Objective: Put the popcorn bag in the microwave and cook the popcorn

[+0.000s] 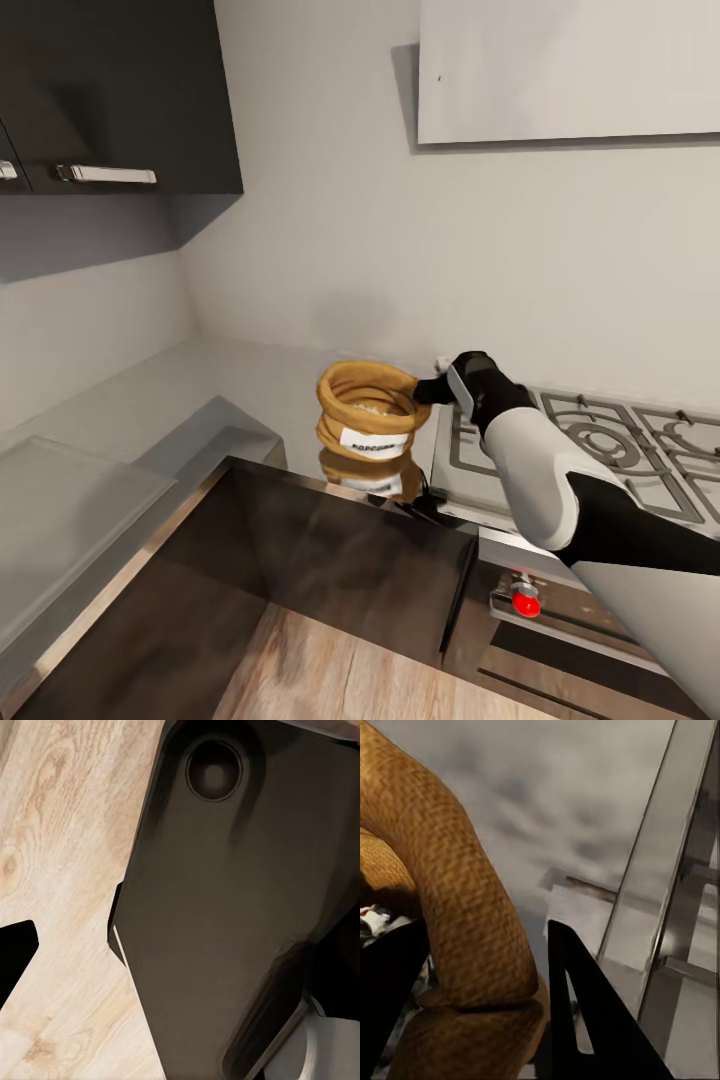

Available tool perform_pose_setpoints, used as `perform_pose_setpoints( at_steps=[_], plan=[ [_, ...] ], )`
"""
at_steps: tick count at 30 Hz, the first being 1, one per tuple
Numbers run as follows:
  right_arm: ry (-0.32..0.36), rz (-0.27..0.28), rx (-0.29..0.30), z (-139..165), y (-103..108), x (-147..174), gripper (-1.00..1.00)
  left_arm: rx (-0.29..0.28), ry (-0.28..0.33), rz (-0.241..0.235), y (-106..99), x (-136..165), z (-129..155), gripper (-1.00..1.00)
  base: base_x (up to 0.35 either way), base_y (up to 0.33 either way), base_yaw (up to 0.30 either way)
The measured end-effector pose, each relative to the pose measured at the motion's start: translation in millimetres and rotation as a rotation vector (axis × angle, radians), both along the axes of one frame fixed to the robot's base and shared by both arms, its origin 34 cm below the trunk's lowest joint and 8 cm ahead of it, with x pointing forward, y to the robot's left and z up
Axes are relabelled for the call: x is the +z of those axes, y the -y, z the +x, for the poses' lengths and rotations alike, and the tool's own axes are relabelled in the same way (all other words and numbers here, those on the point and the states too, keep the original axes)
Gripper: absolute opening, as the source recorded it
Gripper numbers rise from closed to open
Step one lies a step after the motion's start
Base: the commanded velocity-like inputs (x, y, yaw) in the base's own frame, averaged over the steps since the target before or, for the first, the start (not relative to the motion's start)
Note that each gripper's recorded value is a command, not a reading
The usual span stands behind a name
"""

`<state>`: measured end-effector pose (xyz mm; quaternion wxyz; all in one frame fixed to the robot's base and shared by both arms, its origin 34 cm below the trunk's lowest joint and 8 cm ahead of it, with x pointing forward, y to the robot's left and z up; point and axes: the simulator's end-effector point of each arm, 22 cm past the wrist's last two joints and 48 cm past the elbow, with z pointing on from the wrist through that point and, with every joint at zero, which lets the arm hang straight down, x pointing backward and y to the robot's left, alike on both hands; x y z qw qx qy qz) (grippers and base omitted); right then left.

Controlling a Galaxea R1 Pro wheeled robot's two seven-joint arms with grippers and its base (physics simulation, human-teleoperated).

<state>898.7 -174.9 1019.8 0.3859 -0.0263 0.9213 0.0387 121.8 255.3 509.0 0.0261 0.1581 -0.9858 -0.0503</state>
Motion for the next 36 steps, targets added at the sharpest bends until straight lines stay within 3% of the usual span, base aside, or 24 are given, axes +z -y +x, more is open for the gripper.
perform_pose_setpoints(
  at_steps=[5,7,8,17,22,36],
  plan=[
    [-0.017,-0.003,-0.056,-3.0,18.5,27.3,-1.00,0.000,0.000,0.000,0.0,0.0,0.0,1.00,0.000,0.000,0.000],
    [-0.044,-0.002,-0.066,-7.9,22.4,29.9,-1.00,0.000,0.000,0.000,0.0,0.0,0.0,1.00,0.000,0.000,0.000],
    [-0.090,-0.009,-0.074,-16.3,27.2,29.3,-1.00,0.000,0.000,0.000,0.0,0.0,0.0,1.00,0.000,0.000,0.000],
    [-0.067,-0.094,-0.149,-15.1,59.9,47.2,-1.00,0.004,0.029,0.018,-1.4,0.1,5.9,1.00,-0.177,0.000,0.000],
    [-0.056,-0.136,-0.142,-13.9,61.0,51.2,-1.00,-0.001,0.022,0.015,1.7,0.3,2.4,1.00,-0.345,0.000,0.000],
    [-0.003,-0.116,-0.151,-8.9,62.1,72.7,-1.00,0.003,0.016,0.015,3.0,0.5,-0.6,1.00,-0.346,-0.016,0.000]
  ],
)
